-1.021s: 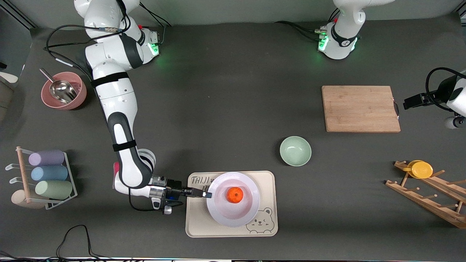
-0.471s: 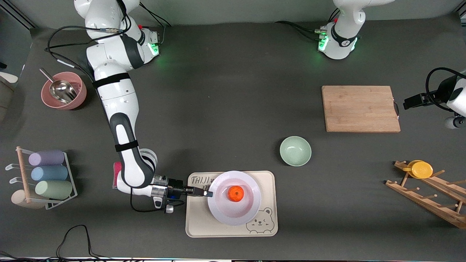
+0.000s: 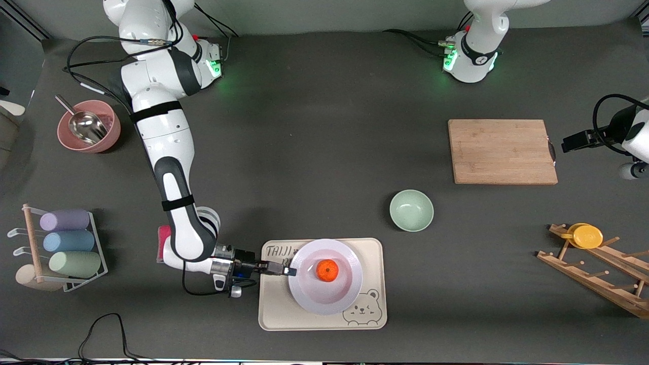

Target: Place orange and plate with both arms

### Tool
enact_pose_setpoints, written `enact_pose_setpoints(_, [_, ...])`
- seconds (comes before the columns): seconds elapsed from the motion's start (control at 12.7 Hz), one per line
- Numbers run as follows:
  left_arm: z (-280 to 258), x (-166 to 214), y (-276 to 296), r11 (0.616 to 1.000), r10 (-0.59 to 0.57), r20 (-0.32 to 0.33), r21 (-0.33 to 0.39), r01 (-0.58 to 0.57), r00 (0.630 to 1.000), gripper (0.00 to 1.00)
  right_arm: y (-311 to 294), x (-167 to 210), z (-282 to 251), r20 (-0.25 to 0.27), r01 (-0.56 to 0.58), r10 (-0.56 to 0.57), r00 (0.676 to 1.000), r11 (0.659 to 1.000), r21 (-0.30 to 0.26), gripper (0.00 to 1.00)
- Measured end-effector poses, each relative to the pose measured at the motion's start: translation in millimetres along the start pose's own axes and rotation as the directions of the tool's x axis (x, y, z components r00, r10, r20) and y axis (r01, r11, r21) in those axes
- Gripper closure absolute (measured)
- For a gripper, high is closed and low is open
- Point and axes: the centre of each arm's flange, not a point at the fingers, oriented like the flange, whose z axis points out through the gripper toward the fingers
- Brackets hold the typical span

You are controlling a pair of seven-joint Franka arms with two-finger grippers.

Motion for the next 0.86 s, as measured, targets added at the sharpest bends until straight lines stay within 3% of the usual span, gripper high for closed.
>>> enact_pose_setpoints(0.31, [0, 0, 0, 1.000, 0.000, 0.001, 0.000, 0.000, 1.000, 0.00, -3, 1, -1, 0.000, 0.008, -0.008, 1.000, 1.000, -0.005, 0.18])
enact_pose_setpoints(0.55, [0, 0, 0, 1.000, 0.000, 0.001, 0.000, 0.000, 1.000, 0.00, -8, 8, -14, 0.010, 0.037, -0.037, 0.999, 0.998, -0.044, 0.15])
enact_pose_setpoints(0.86, [1, 0, 0, 1.000, 0.000, 0.001, 0.000, 0.000, 1.000, 0.00, -29, 26, -71, 0.028, 0.026, -0.023, 0.999, 0.992, -0.127, 0.15])
